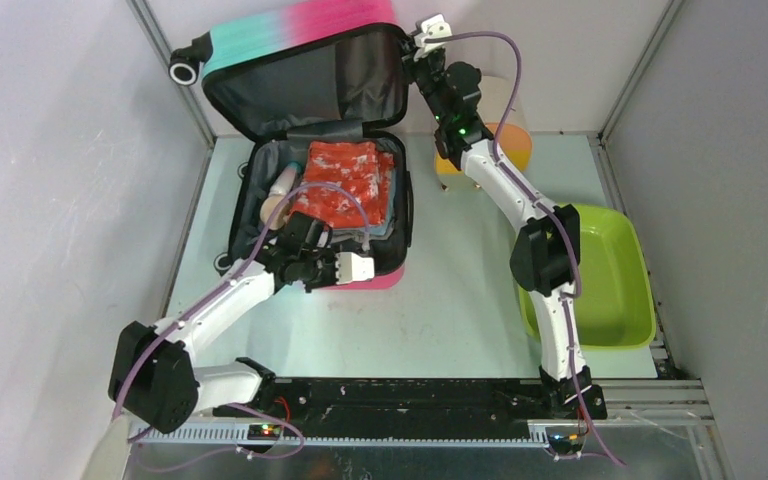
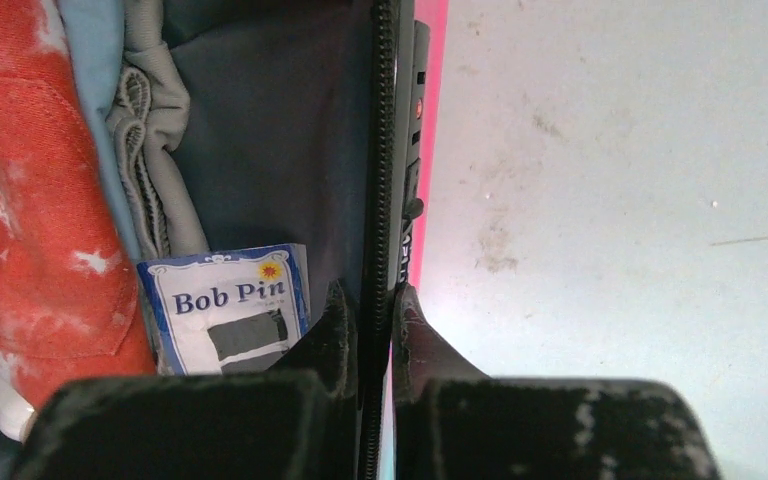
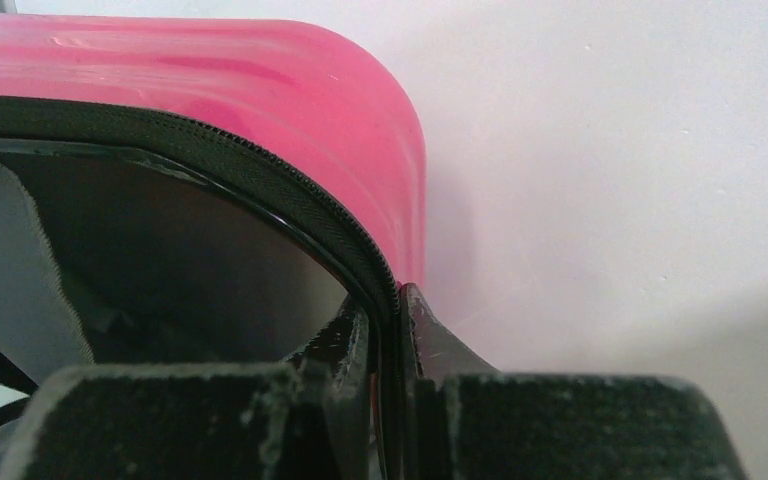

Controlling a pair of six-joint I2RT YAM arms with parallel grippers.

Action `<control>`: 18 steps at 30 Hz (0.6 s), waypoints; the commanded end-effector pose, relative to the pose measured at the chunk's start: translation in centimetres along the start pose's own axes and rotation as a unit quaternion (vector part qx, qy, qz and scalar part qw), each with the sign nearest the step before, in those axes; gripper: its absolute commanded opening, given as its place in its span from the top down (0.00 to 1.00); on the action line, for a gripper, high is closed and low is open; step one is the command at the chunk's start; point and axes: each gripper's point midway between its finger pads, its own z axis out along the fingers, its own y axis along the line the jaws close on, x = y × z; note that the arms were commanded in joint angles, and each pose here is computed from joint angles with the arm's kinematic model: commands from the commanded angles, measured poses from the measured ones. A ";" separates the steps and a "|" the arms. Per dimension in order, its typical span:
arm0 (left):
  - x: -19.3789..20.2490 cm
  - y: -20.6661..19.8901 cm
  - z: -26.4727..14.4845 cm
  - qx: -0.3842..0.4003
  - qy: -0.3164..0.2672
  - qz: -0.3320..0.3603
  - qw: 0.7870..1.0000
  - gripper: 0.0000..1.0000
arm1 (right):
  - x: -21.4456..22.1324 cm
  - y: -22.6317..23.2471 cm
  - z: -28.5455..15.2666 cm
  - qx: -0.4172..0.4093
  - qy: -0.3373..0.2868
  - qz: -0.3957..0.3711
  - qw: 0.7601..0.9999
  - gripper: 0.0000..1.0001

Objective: Open, take out, and arrange the luggage

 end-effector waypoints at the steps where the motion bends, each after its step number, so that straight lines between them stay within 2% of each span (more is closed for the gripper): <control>1: 3.3 4.2 -2.6 -0.073 0.066 0.040 0.994 1.00 | 5.1 2.6 0.6 -0.044 0.064 0.054 0.996 1.00; 10: 5.1 6.3 -2.2 -0.066 0.092 0.024 0.993 1.00 | 7.0 0.8 1.5 -0.016 0.060 0.080 0.995 1.00; 18: 6.2 7.0 -0.9 -0.070 0.089 0.020 0.993 1.00 | 8.7 -0.7 2.5 0.018 0.031 0.105 0.994 1.00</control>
